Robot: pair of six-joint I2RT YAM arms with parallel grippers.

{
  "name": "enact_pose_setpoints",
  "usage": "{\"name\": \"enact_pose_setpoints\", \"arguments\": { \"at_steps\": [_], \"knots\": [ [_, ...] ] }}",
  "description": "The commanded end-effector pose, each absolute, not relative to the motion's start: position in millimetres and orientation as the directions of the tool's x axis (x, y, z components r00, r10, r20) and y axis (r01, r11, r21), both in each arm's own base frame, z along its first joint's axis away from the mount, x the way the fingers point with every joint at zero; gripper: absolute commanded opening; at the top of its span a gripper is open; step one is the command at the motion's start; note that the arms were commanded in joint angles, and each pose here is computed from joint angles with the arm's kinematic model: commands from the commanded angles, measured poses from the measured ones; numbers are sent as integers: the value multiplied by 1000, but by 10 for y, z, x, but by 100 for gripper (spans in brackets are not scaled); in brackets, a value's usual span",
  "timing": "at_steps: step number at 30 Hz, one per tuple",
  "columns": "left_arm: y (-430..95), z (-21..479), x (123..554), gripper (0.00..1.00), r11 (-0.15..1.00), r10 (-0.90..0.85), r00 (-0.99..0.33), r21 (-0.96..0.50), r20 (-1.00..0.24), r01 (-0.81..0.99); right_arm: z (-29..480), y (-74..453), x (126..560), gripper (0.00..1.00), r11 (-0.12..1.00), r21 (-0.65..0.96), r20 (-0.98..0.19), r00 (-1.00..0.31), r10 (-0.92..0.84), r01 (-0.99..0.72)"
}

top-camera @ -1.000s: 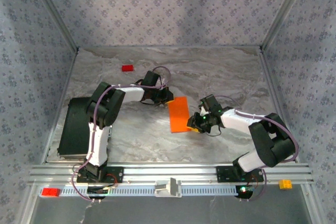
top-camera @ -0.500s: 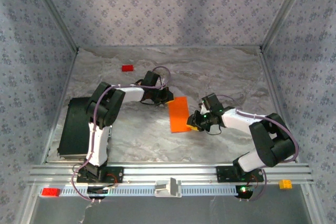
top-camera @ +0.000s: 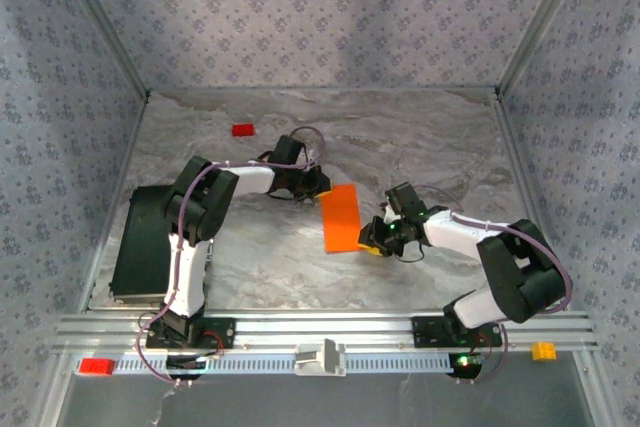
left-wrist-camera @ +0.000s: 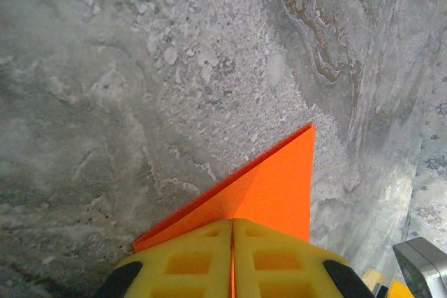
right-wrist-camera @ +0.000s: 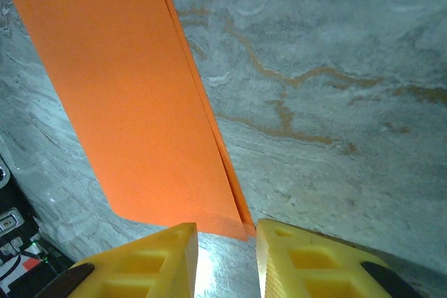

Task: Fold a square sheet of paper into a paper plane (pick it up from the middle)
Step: Fold the triangle a second time at the center of the table.

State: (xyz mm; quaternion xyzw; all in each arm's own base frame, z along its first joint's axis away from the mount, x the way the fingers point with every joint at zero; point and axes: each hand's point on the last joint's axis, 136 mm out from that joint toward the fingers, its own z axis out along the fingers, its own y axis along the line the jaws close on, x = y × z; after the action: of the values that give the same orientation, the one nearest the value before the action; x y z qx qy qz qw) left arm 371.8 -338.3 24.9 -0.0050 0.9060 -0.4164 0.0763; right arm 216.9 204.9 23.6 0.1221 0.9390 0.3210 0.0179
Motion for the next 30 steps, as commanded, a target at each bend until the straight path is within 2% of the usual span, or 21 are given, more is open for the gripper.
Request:
{"name": "enact_pose_setpoints", "arguments": {
  "at_steps": [1, 11, 30],
  "knots": [
    [-3221, -153, 3455, 9, 725, -72, -997, -688, -19, -39, 184, 2070, 2134, 29, 767, 601, 59, -970, 237, 224],
    [-3241, -144, 3452, 9, 723, -71, -997, -690, -20, -37, 277, 2178, 2229, 24, 733, 650, 40, -971, 234, 203],
    [-3244, -138, 3446, 9, 723, -67, -998, -690, -21, -34, 171, 2021, 2104, 30, 795, 566, 43, -970, 238, 220]
  ]
}}
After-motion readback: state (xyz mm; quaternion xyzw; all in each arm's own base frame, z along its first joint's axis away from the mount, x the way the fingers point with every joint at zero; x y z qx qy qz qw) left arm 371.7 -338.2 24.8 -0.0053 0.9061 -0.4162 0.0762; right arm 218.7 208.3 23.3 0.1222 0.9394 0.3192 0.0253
